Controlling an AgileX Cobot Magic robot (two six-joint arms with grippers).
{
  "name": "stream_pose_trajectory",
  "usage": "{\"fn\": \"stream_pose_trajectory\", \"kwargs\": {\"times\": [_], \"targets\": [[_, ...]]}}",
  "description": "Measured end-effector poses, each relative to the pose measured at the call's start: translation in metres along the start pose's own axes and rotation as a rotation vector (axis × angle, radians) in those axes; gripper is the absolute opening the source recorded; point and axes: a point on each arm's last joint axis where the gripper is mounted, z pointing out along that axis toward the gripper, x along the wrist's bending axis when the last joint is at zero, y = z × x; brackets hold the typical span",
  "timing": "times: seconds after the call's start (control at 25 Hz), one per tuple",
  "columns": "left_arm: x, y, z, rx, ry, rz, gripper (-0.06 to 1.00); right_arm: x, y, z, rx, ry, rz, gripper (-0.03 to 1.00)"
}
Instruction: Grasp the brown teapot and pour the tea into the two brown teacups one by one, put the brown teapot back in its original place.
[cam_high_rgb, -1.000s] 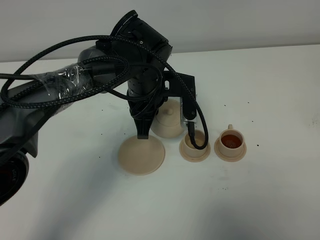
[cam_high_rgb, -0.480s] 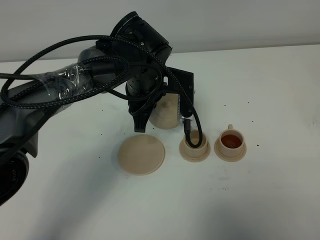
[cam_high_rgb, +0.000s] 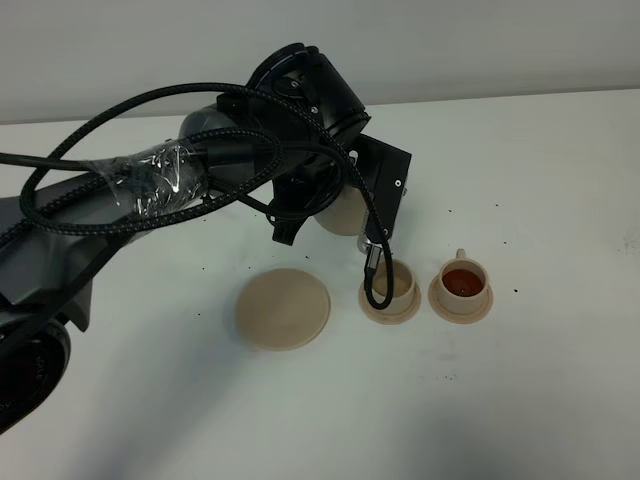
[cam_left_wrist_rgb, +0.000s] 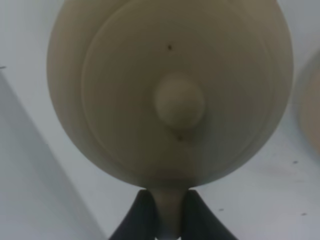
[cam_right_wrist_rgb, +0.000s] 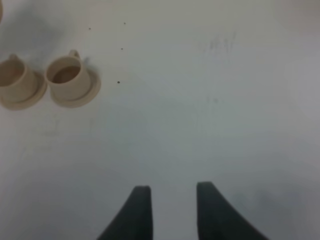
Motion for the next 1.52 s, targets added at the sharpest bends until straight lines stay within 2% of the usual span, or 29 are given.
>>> {"fn": "stream_pose_trajectory", "kwargs": {"times": [0.2, 0.48, 0.72, 1.16, 1.52], "targets": [[0.002, 0.007, -0.005, 0.019, 0.05, 0.087, 0.13, 0.0, 0.0, 0.0, 0.0, 0.0, 0.0, 0.24], [0.001, 0.014, -0.007, 0.015, 0.06, 0.201, 0.13, 0.0, 0.0, 0.0, 0.0, 0.0, 0.0, 0.24], [-0.003, 0.024, 0.0, 0.019, 0.048, 0.276, 0.13, 0.0, 0.0, 0.0, 0.0, 0.0, 0.0, 0.24], [-0.005, 0.022, -0.001, 0.054, 0.026, 0.385, 0.13, 0.0, 0.0, 0.0, 0.0, 0.0, 0.0, 0.24], [-0.004, 0.022, 0.0, 0.07, 0.029, 0.441, 0.13, 0.0, 0.0, 0.0, 0.0, 0.0, 0.0, 0.24]]}}
